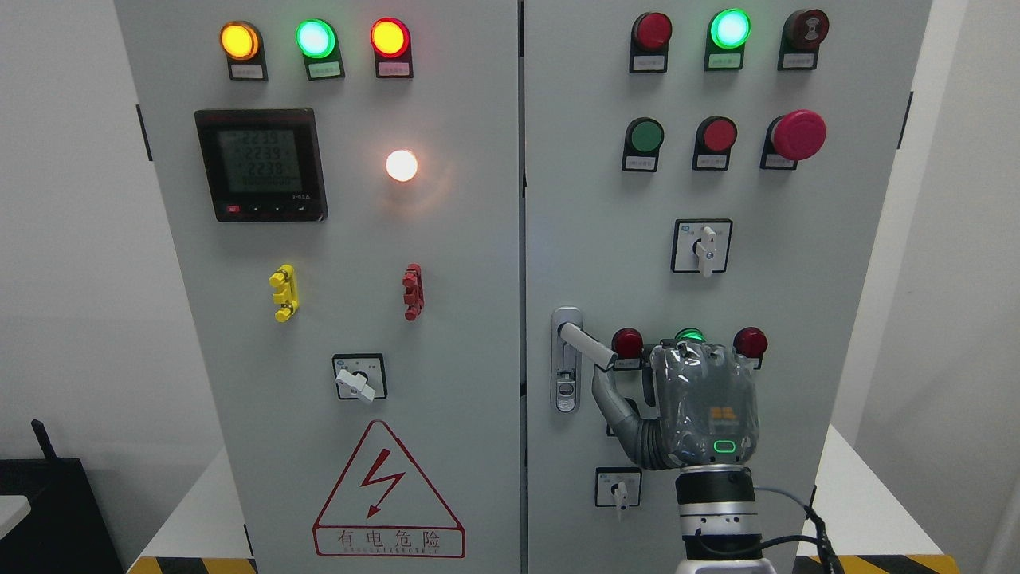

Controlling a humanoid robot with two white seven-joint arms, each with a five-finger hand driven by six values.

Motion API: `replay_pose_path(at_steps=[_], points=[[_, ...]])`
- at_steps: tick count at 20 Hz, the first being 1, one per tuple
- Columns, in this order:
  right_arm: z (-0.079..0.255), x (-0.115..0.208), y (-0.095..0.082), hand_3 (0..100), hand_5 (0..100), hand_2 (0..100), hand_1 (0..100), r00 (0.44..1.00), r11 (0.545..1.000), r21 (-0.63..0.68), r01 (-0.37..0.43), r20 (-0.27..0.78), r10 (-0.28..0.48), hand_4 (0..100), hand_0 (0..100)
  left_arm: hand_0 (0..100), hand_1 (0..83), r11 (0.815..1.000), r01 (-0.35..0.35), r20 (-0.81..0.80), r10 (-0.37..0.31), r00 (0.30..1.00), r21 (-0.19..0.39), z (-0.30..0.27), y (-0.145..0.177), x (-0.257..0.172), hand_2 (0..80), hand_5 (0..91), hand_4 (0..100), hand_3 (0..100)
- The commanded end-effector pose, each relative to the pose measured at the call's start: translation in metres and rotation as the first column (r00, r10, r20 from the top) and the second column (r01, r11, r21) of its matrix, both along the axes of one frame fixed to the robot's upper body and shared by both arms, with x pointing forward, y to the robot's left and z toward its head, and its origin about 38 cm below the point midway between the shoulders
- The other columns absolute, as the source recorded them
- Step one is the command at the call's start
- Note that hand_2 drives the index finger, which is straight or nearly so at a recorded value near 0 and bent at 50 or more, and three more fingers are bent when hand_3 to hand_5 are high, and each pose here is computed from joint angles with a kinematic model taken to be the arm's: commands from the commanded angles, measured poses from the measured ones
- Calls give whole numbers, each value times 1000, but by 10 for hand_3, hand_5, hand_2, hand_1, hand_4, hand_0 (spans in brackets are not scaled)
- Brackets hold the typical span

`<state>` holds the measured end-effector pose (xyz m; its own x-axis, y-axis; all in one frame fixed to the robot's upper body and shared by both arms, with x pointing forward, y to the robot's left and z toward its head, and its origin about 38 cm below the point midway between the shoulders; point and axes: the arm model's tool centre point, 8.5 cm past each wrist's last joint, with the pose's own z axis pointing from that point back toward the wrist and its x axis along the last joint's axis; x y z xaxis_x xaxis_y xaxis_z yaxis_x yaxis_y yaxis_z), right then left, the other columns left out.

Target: Release door handle

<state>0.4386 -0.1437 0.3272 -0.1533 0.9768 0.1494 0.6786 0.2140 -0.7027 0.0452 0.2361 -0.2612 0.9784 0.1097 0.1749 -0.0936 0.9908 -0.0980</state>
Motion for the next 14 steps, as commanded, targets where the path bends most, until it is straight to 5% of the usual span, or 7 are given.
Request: replay_pose_path(at_steps=[1, 14], points=[[4, 0, -1, 1000, 942, 1000, 221, 1000, 1000, 2, 0, 8, 0, 933, 453, 120, 389, 1000, -12, -17, 12, 1000, 0, 0, 0, -6, 0, 0, 0, 0], [5, 1, -2, 1000, 943, 1000, 220, 1000, 1000, -2, 1, 12, -1, 933, 454, 120, 389, 1000, -12, -17, 12, 1000, 0, 0, 0, -6, 0, 0, 0, 0]])
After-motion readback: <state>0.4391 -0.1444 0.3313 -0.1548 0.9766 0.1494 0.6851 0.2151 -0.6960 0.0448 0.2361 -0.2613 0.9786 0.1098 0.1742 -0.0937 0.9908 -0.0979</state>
